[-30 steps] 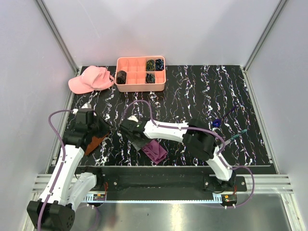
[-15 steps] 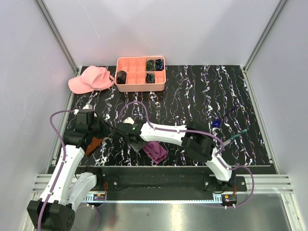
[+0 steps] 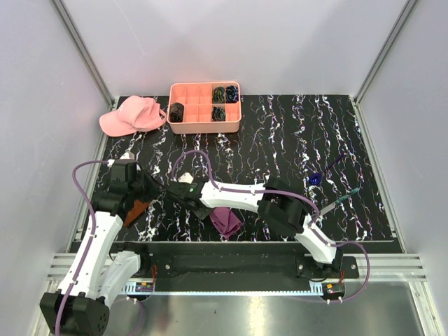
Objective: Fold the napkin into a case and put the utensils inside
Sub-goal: Pick up the smaller rectangle-folded napkin from the center of the board, then turn over the smaller rectangle-folded napkin at the center of the board.
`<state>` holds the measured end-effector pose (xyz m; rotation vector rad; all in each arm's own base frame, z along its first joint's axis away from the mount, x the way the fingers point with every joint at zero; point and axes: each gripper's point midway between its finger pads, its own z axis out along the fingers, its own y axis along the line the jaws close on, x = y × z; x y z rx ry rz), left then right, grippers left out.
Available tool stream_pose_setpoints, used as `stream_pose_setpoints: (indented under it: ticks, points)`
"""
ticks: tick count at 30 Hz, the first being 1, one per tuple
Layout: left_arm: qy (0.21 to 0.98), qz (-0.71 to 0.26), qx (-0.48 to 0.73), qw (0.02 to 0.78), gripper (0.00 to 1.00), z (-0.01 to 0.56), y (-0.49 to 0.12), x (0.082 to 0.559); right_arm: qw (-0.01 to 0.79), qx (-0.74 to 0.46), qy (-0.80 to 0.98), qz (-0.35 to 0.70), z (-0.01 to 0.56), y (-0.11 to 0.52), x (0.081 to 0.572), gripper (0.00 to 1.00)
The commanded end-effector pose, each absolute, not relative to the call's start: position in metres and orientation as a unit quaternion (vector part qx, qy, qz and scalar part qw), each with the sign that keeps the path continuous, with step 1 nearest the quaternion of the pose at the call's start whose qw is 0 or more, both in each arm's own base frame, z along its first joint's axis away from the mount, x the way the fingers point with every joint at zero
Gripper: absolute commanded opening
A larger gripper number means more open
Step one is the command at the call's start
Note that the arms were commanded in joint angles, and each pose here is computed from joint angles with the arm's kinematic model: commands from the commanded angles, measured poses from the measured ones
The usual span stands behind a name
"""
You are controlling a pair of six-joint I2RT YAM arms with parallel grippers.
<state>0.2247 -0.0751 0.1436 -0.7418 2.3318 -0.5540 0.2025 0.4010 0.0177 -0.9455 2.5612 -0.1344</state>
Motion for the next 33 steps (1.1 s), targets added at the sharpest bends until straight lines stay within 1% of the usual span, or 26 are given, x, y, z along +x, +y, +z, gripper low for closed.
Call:
stream_pose_setpoints:
  ticks: [1,3,4,5,6,8,9,11,12,13,14,15,16,18,20,21,25,30,33]
  points:
    - [0.881,-0.211,-0.271,0.324,0.18,0.148,-0.073,0.226,0.216,-0.328,0.916,-0.079,0.005,0.396,0.209,0.20]
    - [0.883,-0.207,-0.269,0.325,0.18,0.147,-0.072,0.226,0.227,-0.324,0.917,-0.060,0.017,0.405,0.210,0.11]
    - [0.883,-0.208,-0.267,0.326,0.18,0.147,-0.072,0.226,0.231,-0.321,0.917,-0.046,0.024,0.411,0.211,0.04]
    - [0.884,-0.207,-0.264,0.327,0.18,0.148,-0.072,0.226,0.237,-0.318,0.918,-0.032,0.037,0.415,0.211,0.01]
    - [0.885,-0.206,-0.257,0.329,0.18,0.149,-0.072,0.227,0.227,-0.320,0.920,-0.007,0.043,0.423,0.206,0.00]
    - [0.887,-0.208,-0.248,0.330,0.18,0.151,-0.073,0.227,0.231,-0.306,0.923,0.038,0.066,0.435,0.208,0.00]
    - [0.888,-0.208,-0.243,0.332,0.18,0.152,-0.073,0.227,0.213,-0.306,0.925,0.075,0.073,0.443,0.200,0.00]
    - [0.889,-0.211,-0.238,0.330,0.18,0.152,-0.075,0.226,0.218,-0.293,0.923,0.123,0.093,0.452,0.202,0.00]
    - [0.889,-0.210,-0.237,0.330,0.18,0.153,-0.074,0.226,0.196,-0.288,0.923,0.161,0.099,0.456,0.197,0.00]
    - [0.890,-0.209,-0.237,0.329,0.17,0.152,-0.074,0.225,0.190,-0.283,0.921,0.190,0.098,0.461,0.196,0.00]
    - [0.891,-0.207,-0.237,0.327,0.17,0.150,-0.073,0.224,0.185,-0.270,0.918,0.225,0.112,0.464,0.195,0.00]
    - [0.892,-0.206,-0.235,0.328,0.16,0.150,-0.073,0.224,0.159,-0.263,0.914,0.265,0.116,0.466,0.193,0.00]
    - [0.893,-0.205,-0.233,0.325,0.16,0.148,-0.073,0.223,0.154,-0.255,0.908,0.295,0.112,0.468,0.194,0.00]
    - [0.897,-0.201,-0.233,0.319,0.13,0.144,-0.072,0.221,0.131,-0.239,0.897,0.348,0.124,0.470,0.188,0.00]
    - [0.898,-0.204,-0.232,0.314,0.12,0.143,-0.074,0.220,0.124,-0.226,0.886,0.386,0.124,0.468,0.193,0.00]
    - [0.898,-0.205,-0.233,0.313,0.12,0.142,-0.074,0.219,0.102,-0.224,0.878,0.411,0.128,0.469,0.188,0.00]
    - [0.898,-0.216,-0.229,0.306,0.12,0.142,-0.079,0.220,0.073,-0.205,0.852,0.475,0.121,0.464,0.191,0.00]
    - [0.896,-0.239,-0.218,0.304,0.12,0.143,-0.088,0.224,0.040,-0.196,0.837,0.510,0.097,0.455,0.190,0.00]
    - [0.895,-0.254,-0.212,0.300,0.12,0.142,-0.093,0.227,0.041,-0.181,0.827,0.531,0.089,0.444,0.199,0.00]
